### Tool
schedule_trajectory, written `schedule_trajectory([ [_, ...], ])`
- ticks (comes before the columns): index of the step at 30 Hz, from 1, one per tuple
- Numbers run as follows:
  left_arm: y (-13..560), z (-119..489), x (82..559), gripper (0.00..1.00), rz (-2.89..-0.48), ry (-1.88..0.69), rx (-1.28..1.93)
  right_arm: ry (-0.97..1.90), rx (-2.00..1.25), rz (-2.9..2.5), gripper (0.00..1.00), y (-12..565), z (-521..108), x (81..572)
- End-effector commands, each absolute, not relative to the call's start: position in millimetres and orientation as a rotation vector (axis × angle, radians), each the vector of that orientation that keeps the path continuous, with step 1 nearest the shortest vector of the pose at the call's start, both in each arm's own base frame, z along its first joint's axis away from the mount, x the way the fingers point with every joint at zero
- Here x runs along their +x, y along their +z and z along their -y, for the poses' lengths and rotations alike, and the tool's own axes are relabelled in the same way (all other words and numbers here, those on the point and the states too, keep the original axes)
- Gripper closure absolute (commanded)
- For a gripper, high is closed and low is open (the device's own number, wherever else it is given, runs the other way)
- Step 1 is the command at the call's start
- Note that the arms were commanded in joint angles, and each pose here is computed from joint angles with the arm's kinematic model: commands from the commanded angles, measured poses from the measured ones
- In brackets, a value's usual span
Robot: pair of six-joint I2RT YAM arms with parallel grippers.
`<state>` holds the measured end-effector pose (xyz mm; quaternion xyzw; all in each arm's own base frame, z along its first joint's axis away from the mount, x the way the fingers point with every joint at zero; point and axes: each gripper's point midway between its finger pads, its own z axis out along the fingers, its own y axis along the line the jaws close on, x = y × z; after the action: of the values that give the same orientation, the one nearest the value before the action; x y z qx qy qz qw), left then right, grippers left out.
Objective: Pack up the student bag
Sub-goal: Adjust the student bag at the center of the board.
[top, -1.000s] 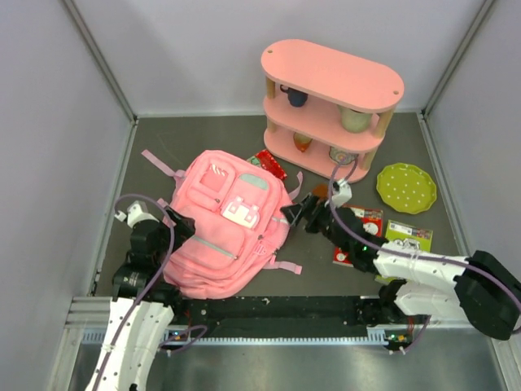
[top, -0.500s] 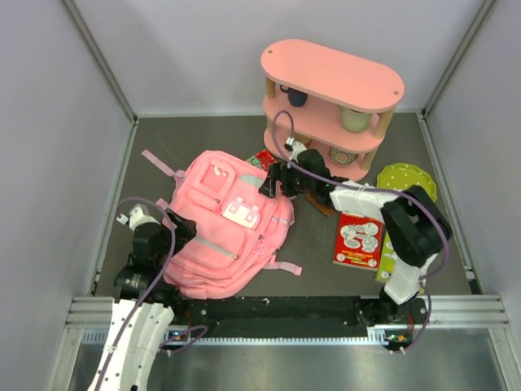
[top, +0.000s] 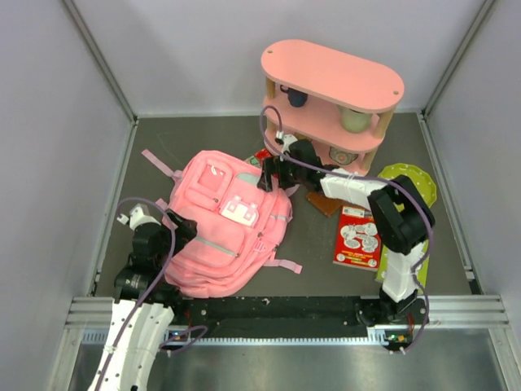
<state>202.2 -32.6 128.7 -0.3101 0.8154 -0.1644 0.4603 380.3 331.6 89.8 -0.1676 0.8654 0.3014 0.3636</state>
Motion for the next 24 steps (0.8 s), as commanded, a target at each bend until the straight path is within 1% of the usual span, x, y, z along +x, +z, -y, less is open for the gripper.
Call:
schedule_trajectory([
  [1,140.6,36.0,213.0,0.02,-1.962,-0.436,-0.731,0.789,-0.522,-2.267,0.03,79.7,-341.6,401.5],
  [4,141.1,35.7,212.3,0.02,-1.967,-0.433,-0.73,0.914,-0.529,-2.227,0.13,84.2,-355.3,395.8],
  [5,140.7,35.7,211.8,0.02,-1.969,-0.431,-0.728,0.945,-0.52,-2.23,0.19,82.4,-356.6,391.1],
  [7,142.9,35.4,212.0,0.02,-1.959,-0.434,-0.727,0.991,-0.524,-2.219,0.3,85.6,-360.2,388.7],
  [8,143.1,35.6,211.7,0.02,-1.958,-0.435,-0.724,1.015,-0.519,-2.219,0.38,87.5,-361.2,387.7],
  [9,144.1,36.2,211.7,0.02,-1.955,-0.441,-0.723,1.038,-0.517,-2.217,0.43,89.3,-360.0,387.9],
  [10,145.3,36.5,212.0,0.02,-1.949,-0.445,-0.72,1.087,-0.535,-2.196,0.51,95.6,-363.6,384.9],
  [11,145.7,37.1,212.1,0.01,-1.949,-0.448,-0.718,1.112,-0.514,-2.203,0.68,96.1,-362.9,382.9],
  [14,147.9,37.8,212.5,0.02,-1.945,-0.454,-0.711,1.21,-0.494,-2.142,1.0,117.3,-361.8,379.5],
  [16,149.2,40.4,212.4,0.02,-1.948,-0.467,-0.694,1.26,-0.493,-2.048,1.0,148.3,-360.9,379.2],
  [18,156.1,42.0,213.7,0.02,-1.931,-0.479,-0.668,1.296,-0.469,-2.008,1.0,164.5,-358.5,372.2],
  [19,158.8,42.2,213.2,0.02,-1.929,-0.476,-0.647,1.307,-0.472,-1.918,1.0,197.4,-356.1,368.3],
  [21,171.0,41.8,212.7,0.02,-1.903,-0.475,-0.615,1.331,-0.44,-1.818,1.0,227.1,-350.6,360.8],
  [22,175.7,40.7,212.5,0.02,-1.894,-0.467,-0.599,1.297,-0.405,-1.75,1.0,255.6,-343.8,358.7],
  [24,189.8,36.8,211.8,0.02,-1.855,-0.454,-0.593,1.259,-0.346,-1.672,1.0,282.2,-331.9,353.9],
])
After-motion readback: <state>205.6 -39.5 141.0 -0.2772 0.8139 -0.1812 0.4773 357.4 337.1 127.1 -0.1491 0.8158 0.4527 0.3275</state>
